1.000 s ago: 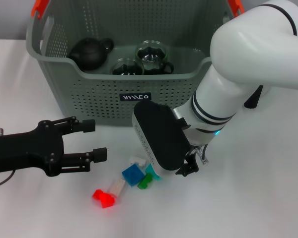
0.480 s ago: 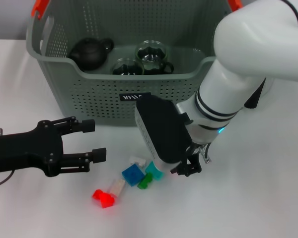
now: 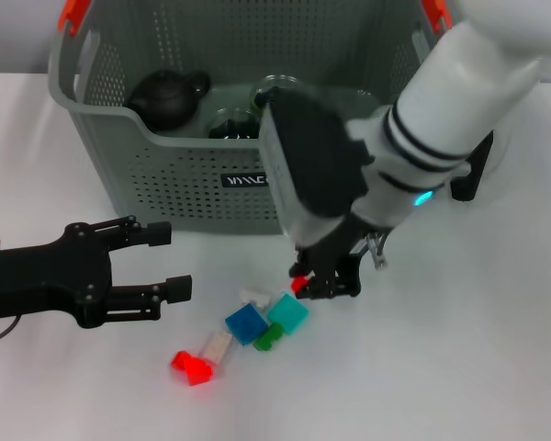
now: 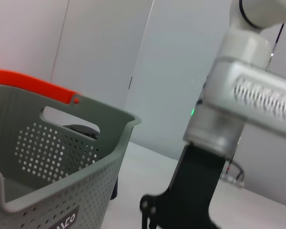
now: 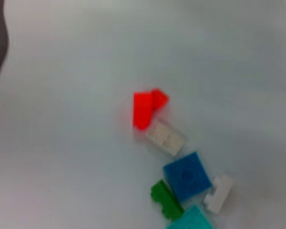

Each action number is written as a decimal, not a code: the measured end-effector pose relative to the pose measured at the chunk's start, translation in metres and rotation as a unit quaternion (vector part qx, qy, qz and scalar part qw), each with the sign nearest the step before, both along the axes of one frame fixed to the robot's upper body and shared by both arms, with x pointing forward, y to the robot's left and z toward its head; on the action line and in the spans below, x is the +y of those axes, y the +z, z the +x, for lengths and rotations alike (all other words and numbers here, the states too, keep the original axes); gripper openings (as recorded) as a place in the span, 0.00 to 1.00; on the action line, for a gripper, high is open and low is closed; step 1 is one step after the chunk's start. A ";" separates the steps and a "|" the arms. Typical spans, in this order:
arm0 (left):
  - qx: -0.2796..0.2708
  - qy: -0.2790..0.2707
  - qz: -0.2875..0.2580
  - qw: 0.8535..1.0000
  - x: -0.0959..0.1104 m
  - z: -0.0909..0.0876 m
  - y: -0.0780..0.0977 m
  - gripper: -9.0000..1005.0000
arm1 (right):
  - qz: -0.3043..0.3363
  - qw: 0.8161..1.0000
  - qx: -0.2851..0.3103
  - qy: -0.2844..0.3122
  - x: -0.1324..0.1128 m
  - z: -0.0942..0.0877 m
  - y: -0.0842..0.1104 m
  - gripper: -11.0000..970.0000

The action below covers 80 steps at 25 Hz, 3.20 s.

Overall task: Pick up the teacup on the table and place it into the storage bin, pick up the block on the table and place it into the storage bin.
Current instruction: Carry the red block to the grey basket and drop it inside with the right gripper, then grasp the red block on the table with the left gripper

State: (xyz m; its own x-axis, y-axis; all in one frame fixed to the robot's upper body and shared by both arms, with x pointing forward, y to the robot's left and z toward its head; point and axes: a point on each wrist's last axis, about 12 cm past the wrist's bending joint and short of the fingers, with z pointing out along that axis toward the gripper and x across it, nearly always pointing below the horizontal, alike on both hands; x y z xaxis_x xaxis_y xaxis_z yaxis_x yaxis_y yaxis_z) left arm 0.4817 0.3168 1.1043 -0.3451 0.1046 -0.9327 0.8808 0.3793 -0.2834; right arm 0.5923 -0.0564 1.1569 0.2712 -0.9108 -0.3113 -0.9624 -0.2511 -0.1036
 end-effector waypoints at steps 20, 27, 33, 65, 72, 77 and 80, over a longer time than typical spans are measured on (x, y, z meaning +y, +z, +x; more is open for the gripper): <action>-0.004 -0.004 0.006 1.000 0.003 0.001 0.002 0.84 | 0.226 0.968 0.011 -0.105 -0.055 0.039 0.129 0.23; -0.008 -0.008 0.006 1.000 0.002 0.002 0.004 0.84 | 0.282 0.932 -0.043 -0.225 -0.065 0.074 0.113 0.22; -0.010 -0.009 0.009 1.000 0.003 0.002 0.005 0.84 | 0.291 0.915 -0.051 -0.274 -0.068 0.087 0.094 0.25; -0.021 -0.008 0.024 0.999 0.006 0.005 0.006 0.84 | 0.226 0.947 0.087 -0.212 -0.104 0.004 0.109 0.98; -0.020 -0.008 0.024 0.999 0.006 0.005 0.006 0.84 | 0.181 0.959 0.142 -0.168 -0.104 -0.010 0.083 0.98; -0.018 -0.009 0.026 0.999 0.006 0.004 0.005 0.84 | 0.163 0.959 0.162 -0.165 -0.097 -0.008 0.065 0.98; -0.010 -0.012 0.035 0.999 0.007 0.003 0.002 0.84 | 0.151 0.960 0.165 -0.168 -0.092 -0.006 0.055 0.98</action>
